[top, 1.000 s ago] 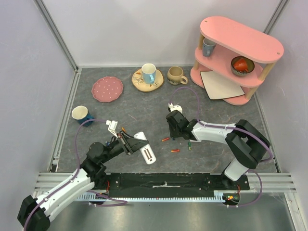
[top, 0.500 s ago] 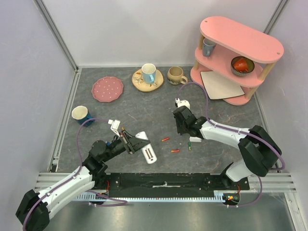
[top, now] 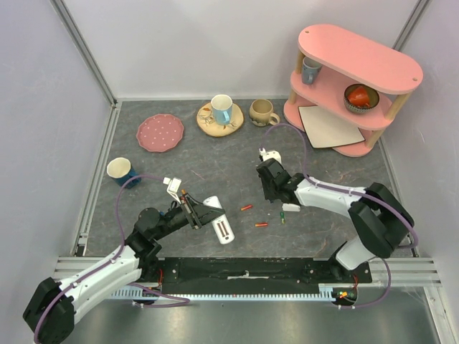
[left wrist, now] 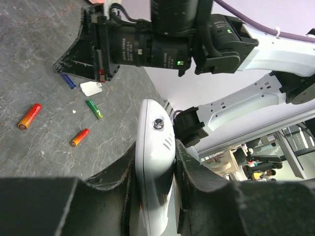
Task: Load the batteries into the remote control
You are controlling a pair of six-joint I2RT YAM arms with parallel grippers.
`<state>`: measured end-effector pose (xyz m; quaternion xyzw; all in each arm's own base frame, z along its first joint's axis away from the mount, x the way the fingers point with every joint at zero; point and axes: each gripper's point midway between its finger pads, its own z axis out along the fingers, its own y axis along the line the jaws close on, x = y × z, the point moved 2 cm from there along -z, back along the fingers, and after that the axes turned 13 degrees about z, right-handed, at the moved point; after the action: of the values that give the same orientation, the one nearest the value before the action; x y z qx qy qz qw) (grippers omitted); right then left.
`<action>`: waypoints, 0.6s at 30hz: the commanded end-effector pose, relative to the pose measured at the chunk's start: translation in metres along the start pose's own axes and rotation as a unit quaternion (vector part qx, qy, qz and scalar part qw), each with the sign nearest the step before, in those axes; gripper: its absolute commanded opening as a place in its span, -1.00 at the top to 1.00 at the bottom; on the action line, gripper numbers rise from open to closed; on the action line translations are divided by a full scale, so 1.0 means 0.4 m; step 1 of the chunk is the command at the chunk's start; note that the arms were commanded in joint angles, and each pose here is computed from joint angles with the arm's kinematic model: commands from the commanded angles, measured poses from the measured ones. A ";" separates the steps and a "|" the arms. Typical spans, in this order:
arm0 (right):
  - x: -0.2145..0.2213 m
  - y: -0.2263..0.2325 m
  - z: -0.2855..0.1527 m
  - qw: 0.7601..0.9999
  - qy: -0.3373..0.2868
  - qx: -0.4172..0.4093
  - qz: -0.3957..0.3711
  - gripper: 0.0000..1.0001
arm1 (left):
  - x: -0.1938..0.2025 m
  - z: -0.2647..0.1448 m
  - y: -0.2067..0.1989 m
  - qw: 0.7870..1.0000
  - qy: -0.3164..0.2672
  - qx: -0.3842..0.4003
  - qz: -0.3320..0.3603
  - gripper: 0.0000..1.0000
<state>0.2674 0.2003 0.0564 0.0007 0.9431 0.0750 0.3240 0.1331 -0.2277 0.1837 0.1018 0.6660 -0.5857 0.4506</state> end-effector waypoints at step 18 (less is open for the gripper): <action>-0.001 0.006 0.032 1.000 0.021 0.001 -0.004 0.07 | 0.019 -0.013 0.023 1.000 0.003 -0.009 0.025 0.96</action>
<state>0.2766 0.2021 0.0338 -0.0053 0.9529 0.0522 0.2986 0.1325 -0.2259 0.1813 0.1010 0.6708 -0.5804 0.4505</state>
